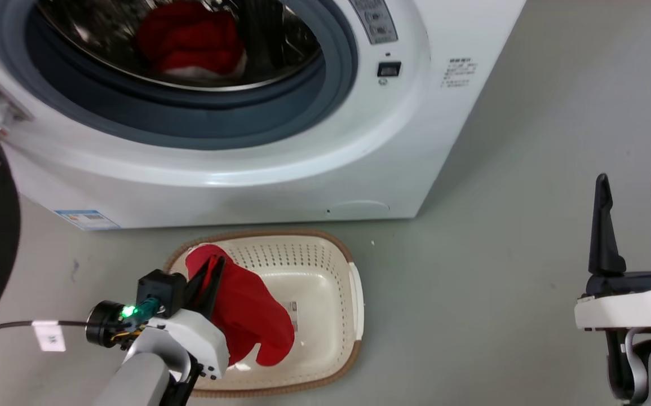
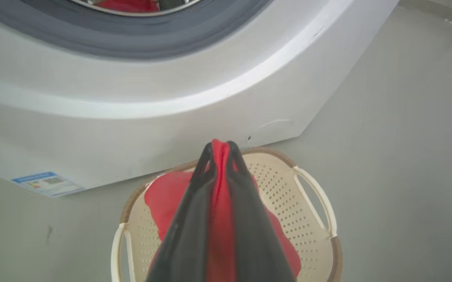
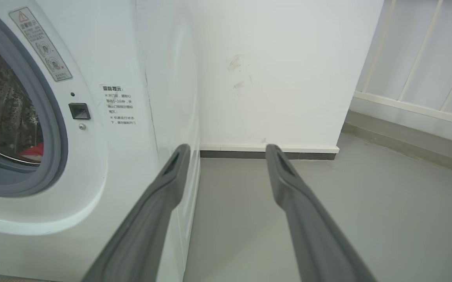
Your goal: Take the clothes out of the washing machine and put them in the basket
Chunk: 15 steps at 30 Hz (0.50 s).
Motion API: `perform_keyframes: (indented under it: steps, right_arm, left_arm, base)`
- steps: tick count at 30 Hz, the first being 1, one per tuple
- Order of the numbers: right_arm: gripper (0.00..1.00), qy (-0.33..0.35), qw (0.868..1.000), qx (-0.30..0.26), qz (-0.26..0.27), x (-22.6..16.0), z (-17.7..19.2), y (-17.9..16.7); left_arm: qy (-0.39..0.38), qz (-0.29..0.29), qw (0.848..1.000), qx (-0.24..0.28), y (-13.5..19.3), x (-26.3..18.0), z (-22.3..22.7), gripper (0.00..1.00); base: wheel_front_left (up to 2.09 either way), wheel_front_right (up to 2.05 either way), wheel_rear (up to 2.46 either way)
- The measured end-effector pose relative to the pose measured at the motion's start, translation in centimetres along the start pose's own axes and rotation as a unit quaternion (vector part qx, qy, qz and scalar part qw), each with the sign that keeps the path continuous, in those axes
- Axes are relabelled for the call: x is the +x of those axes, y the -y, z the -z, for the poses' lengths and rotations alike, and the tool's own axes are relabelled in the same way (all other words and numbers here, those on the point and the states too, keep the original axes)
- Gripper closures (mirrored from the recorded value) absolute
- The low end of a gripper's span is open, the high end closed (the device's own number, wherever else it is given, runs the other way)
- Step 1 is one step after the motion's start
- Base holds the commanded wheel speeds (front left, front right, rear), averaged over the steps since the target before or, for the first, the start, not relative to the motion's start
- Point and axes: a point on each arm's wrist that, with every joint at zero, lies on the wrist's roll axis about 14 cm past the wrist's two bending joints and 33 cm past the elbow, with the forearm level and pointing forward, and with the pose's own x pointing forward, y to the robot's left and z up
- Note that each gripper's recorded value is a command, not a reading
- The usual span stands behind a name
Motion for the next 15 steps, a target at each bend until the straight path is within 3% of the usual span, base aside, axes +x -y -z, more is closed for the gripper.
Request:
perform_keyframes:
  steps: [15]
  right_arm:
    - [0.0, -0.071, 0.997, -0.019, 0.04, 1.2, 6.3, 3.1]
  left_arm:
    - [-0.195, 0.027, 0.98, 0.013, 0.0, 6.7, 13.0, 1.0]
  base:
    - [0.0, 0.0, 0.0]
